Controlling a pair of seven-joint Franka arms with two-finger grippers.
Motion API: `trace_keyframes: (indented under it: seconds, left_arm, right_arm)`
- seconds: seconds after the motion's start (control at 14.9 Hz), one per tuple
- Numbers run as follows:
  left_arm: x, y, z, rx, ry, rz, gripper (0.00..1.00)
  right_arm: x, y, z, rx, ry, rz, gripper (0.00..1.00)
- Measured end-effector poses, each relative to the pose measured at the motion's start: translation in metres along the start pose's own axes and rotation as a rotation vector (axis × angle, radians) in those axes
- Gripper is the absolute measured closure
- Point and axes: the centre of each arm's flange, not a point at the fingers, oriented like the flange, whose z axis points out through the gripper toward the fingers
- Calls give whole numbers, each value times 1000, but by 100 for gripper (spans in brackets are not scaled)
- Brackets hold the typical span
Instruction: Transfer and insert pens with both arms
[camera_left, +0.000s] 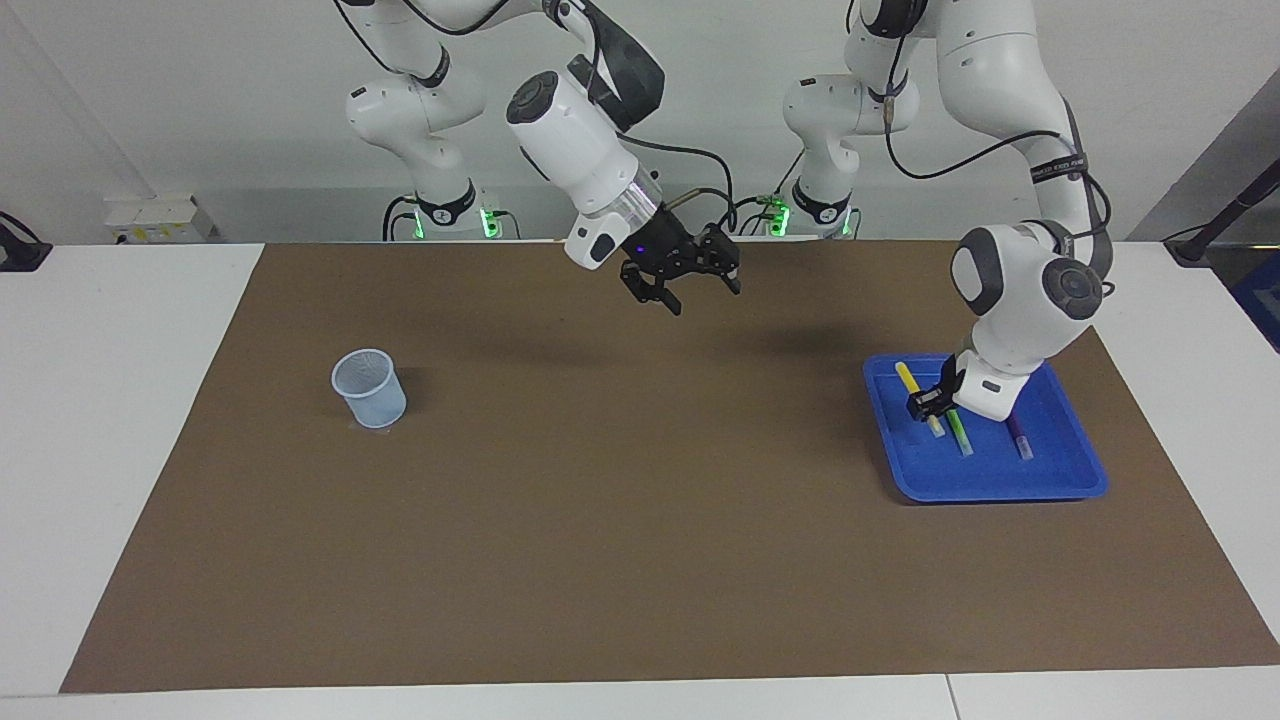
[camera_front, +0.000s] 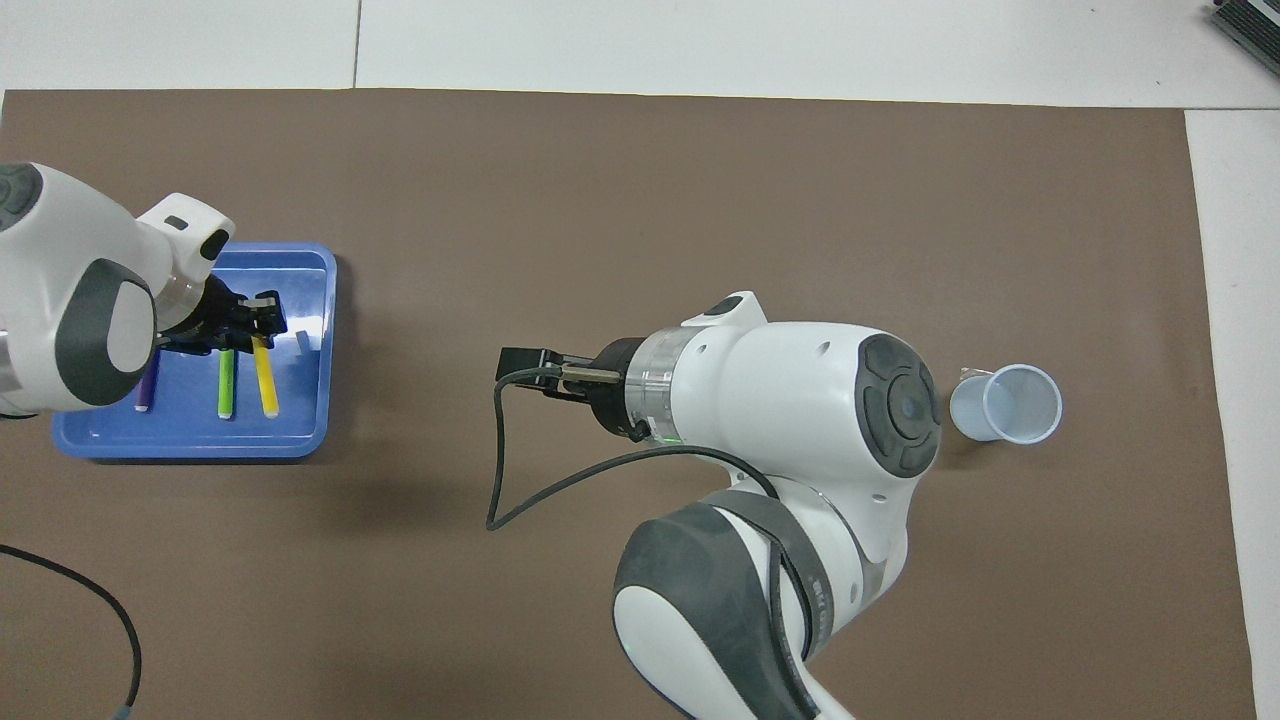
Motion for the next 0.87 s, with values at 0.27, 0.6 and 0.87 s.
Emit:
trace_keyframes:
  seconds: [0.27,0.6,0.87]
  left_arm:
    - [-21,20,-63,-146,-46,-275,78]
    - [-65,67,-100,-204,-139,-603,78]
    - [-80,91,-99,-251,-259,-778,78]
  right_arm:
    - [0,0,0,0,1,0,0]
    - [-6,-12,1,76,29,60,0]
    - [-13,-19,4,92,32,72,0]
